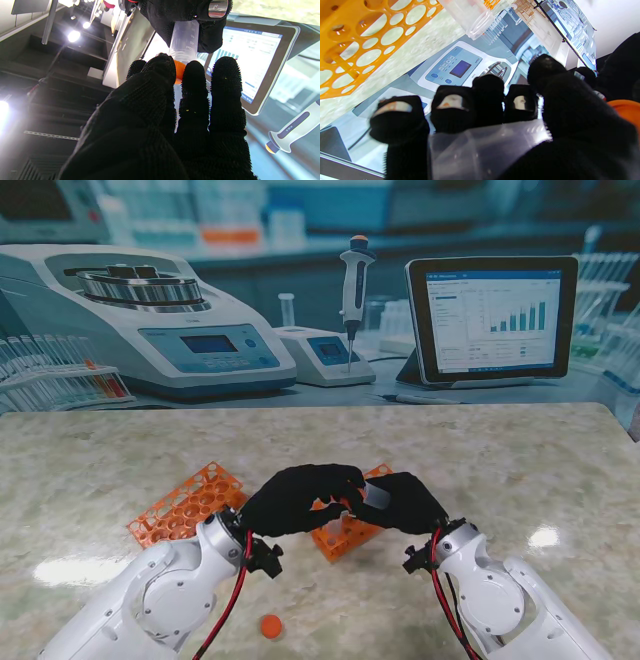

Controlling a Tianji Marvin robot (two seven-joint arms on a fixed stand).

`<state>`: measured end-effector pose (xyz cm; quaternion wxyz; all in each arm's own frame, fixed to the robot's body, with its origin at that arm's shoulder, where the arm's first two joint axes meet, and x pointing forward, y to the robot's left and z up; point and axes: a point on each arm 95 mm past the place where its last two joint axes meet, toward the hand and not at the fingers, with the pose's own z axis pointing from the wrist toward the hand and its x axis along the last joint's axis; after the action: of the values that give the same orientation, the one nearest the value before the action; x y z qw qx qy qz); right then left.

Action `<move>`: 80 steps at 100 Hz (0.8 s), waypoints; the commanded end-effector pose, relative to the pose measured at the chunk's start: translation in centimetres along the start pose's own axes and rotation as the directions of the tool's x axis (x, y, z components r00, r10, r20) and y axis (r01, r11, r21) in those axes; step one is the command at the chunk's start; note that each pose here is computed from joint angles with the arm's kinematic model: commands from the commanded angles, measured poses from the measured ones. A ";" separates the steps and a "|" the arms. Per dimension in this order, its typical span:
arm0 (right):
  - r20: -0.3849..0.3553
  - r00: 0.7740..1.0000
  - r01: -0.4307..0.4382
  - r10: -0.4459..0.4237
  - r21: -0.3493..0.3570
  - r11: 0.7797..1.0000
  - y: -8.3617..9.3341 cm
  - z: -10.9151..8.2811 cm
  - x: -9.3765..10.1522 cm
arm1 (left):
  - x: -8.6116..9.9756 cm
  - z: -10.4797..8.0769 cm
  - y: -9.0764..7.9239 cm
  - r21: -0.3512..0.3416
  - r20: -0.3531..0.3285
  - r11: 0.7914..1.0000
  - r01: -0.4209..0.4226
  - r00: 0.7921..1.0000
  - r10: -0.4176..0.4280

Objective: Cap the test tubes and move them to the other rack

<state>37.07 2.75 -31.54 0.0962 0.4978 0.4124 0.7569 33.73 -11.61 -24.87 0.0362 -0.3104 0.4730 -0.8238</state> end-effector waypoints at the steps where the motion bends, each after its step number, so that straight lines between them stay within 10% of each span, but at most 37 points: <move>1: 0.002 1.000 -0.009 0.009 0.007 1.000 -0.4 -0.2 0.0 | -0.1 0.2 0.2 0.002 0.004 1.000 0.008 1.000 -0.008; 80: -0.004 1.000 -0.011 0.011 0.009 1.000 -0.5 -0.2 0.1 | -1.3 1.6 1.1 -0.011 0.021 0.998 0.062 0.998 -0.062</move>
<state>37.03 2.68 -31.74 0.0950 0.4985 0.4131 0.7562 35.52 -12.75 -25.71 0.0184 -0.3329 0.4654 -0.8199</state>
